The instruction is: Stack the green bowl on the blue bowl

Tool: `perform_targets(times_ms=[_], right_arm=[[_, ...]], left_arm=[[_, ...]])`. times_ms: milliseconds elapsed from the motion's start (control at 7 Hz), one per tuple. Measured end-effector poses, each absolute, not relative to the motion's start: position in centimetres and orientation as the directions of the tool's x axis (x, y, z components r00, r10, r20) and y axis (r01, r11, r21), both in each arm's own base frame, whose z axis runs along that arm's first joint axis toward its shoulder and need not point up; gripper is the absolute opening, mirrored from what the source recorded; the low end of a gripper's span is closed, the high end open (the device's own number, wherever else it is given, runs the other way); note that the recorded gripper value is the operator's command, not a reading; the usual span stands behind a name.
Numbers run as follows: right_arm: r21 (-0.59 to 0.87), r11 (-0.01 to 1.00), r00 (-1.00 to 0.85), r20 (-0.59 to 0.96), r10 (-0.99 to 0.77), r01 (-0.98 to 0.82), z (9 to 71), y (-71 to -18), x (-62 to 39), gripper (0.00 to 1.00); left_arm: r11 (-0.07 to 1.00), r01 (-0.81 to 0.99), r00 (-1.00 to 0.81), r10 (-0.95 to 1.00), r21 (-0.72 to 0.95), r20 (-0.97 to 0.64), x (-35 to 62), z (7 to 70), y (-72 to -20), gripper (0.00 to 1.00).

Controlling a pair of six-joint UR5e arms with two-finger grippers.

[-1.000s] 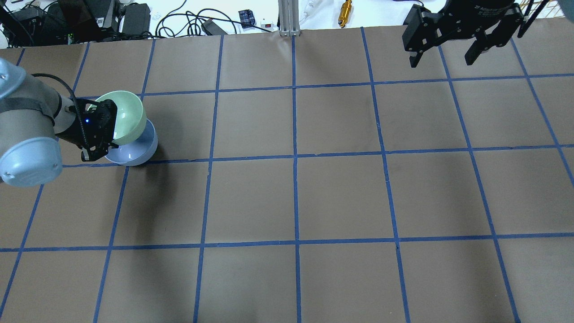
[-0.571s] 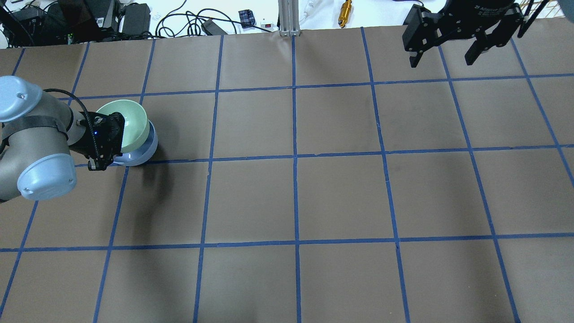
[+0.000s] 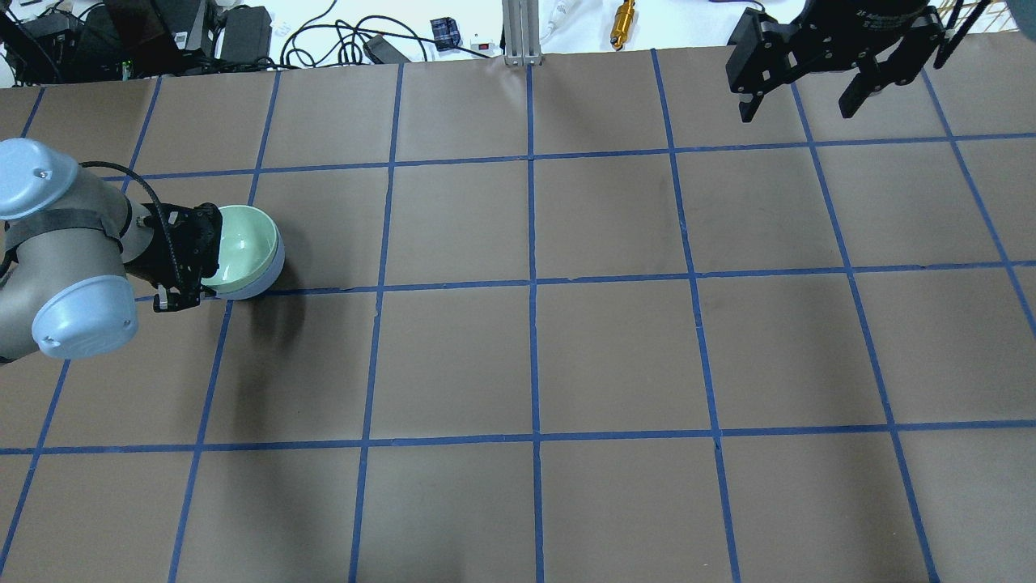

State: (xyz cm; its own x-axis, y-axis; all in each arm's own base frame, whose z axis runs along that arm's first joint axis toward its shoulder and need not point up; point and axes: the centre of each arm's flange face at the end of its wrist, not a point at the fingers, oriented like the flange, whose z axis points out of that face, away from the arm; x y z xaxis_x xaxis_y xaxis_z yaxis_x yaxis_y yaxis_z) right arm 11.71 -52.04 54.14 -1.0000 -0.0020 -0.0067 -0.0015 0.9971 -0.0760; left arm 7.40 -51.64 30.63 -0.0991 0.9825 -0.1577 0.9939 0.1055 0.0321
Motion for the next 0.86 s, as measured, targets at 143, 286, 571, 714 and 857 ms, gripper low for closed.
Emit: perform_targets(times_ms=[143,286,571,714,857], right_arm=[[-0.076,0.997,-1.000,-0.007,-0.002,-0.001,54.1,-52.0,11.7,1.00],[-0.076,0.997,-1.000,-0.008,-0.002,-0.001,54.1,-52.0,11.7,1.00],[-0.076,0.997,-1.000,-0.008,-0.002,-0.001,54.2,-52.0,11.7,1.00],[-0.077,0.997,-1.000,-0.008,-0.002,-0.001,54.2,-52.0,11.7,1.00],[-0.077,0.997,-1.000,-0.008,-0.002,-0.001,54.2,-52.0,11.7,1.00]], left_arm=[[0.174,0.985,-0.171,0.976,0.009,-0.131,7.2,34.8,-52.6,1.00],[0.253,0.967,-0.253,0.962,-0.013,-0.099,6.4,39.3,-53.2,1.00],[0.373,0.927,-0.374,0.926,-0.027,-0.053,1.8,46.6,-53.5,1.00],[0.441,0.897,-0.442,0.896,-0.030,-0.040,-1.5,48.4,-53.5,1.00],[0.564,0.825,-0.565,0.824,-0.039,-0.036,-4.4,49.2,-53.5,1.00]])
